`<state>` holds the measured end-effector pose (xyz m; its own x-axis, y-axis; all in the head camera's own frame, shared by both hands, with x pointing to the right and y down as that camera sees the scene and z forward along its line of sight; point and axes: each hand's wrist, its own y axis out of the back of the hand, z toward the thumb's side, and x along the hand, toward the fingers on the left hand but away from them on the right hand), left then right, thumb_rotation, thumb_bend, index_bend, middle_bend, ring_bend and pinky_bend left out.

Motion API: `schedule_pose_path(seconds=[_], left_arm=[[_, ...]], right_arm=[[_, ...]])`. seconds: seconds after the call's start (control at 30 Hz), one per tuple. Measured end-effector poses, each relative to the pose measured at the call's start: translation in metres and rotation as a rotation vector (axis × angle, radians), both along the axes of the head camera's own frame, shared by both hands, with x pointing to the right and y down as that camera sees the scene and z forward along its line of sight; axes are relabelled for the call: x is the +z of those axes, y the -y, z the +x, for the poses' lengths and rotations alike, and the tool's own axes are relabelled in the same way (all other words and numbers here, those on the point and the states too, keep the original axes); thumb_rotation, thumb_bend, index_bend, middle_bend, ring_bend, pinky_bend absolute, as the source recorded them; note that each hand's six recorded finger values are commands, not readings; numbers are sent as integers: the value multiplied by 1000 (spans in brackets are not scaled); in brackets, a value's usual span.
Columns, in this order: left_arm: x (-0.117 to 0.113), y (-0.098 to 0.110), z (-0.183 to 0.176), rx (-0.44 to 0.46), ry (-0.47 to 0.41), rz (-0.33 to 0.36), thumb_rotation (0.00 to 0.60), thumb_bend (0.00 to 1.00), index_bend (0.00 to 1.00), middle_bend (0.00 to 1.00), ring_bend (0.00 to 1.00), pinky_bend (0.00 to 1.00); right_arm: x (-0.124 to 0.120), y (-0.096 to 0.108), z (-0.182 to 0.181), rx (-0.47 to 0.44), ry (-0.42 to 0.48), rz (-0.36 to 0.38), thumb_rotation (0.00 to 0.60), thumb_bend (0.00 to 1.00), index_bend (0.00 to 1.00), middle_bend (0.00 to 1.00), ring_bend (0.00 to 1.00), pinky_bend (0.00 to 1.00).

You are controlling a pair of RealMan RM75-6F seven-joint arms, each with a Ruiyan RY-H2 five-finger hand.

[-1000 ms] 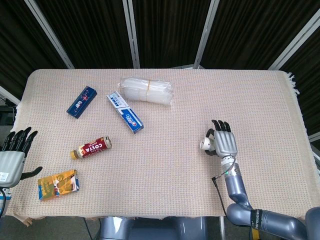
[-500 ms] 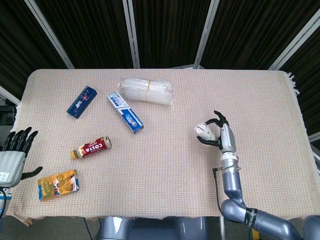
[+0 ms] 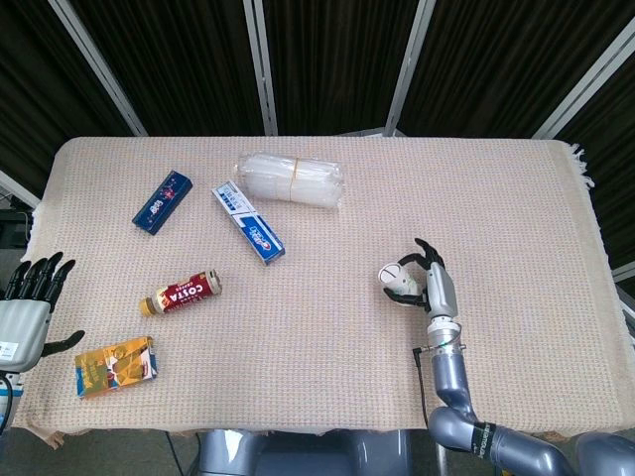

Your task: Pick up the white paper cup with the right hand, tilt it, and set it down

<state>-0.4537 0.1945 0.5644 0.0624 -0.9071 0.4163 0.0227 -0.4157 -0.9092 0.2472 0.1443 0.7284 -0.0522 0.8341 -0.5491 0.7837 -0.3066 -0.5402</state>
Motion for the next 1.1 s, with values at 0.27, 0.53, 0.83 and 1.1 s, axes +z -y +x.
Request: schedule_pose_path(seconds=[0.27, 0.53, 0.83, 1.1], left_arm=[[0, 0, 0, 1, -1, -1, 600, 0, 0, 0, 0, 0], [0, 0, 0, 2, -1, -1, 600, 0, 0, 0, 0, 0], [0, 0, 0, 3, -3, -2, 600, 0, 0, 0, 0, 0], [0, 0, 0, 4, -4, -1, 600, 0, 0, 0, 0, 0]], right_arm=[[6, -7, 7, 2, -31, -20, 600, 172, 494, 124, 0, 0], [6, -11, 17, 17, -61, -30, 600, 175, 494, 124, 0, 0], [0, -17, 36, 53, -123, -19, 600, 179, 396, 81, 0, 0], [-8, -28, 40, 55, -113, -25, 600, 178, 180, 0, 0, 0]])
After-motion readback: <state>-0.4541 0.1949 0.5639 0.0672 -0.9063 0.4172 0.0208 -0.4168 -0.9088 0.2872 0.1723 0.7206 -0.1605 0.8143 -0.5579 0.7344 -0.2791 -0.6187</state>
